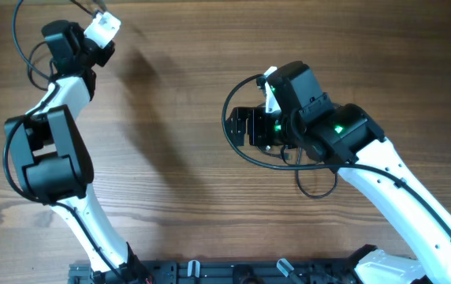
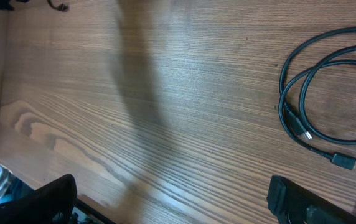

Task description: Untangle cables

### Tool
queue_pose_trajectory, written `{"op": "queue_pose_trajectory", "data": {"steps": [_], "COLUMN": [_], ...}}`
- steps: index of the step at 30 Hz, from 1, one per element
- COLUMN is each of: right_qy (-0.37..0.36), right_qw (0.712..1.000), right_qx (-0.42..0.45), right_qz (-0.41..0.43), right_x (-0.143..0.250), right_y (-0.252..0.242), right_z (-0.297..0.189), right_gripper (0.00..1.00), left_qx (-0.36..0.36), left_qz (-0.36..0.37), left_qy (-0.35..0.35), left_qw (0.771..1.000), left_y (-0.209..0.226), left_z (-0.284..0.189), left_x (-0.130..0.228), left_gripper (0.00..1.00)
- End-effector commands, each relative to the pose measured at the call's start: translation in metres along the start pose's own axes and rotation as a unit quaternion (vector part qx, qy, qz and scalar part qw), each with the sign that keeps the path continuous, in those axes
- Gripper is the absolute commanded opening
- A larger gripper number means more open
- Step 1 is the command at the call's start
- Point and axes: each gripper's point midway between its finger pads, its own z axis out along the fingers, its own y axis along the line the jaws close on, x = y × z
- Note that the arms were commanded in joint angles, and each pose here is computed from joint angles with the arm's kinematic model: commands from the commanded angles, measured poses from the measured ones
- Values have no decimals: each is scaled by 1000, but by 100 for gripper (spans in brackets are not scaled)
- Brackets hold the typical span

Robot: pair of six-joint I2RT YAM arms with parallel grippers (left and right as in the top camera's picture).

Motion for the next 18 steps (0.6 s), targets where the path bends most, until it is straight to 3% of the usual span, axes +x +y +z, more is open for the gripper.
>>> {"op": "queue_pose_trajectory", "data": {"steps": [1, 4, 6, 8, 11, 13, 14, 15, 18], "right_qy": [8, 7, 7, 8, 19, 23, 24, 23, 20], "right_qw": [1000, 1000, 1000, 1000, 1000, 999, 999, 999, 1000], "right_qx": [-3, -3, -3, -4, -21, -22, -21, -21, -17], "right_qz": [7, 7, 7, 7, 7, 7, 7, 7, 2], "right_x": [2, 2, 2, 2, 6, 7, 8, 8, 6], "right_y": [1, 1, 1, 1, 7, 7, 7, 7, 5], "right_z": [3, 3, 3, 3, 3, 3, 3, 3, 3], "right_gripper": [100, 100, 100, 100, 100, 100, 100, 100, 100], "left_qx": [-27, -26, -33, -57, -99, -154, -206, -231, -264], "left_qz": [-20, -148, -263, -427, -538, -583, -600, -591, -495], "left_qy": [50, 90, 109, 120, 127, 148, 186, 217, 350], "left_qw": [998, 984, 958, 895, 828, 784, 750, 742, 750], "left_y": [26, 31, 32, 37, 53, 71, 81, 82, 74], "left_z": [-15, -27, -34, -43, -58, -80, -105, -119, -165], "left_x": [33, 69, 87, 106, 131, 155, 177, 190, 239], "left_gripper": [100, 100, 100, 100, 100, 100, 100, 100, 100]}}
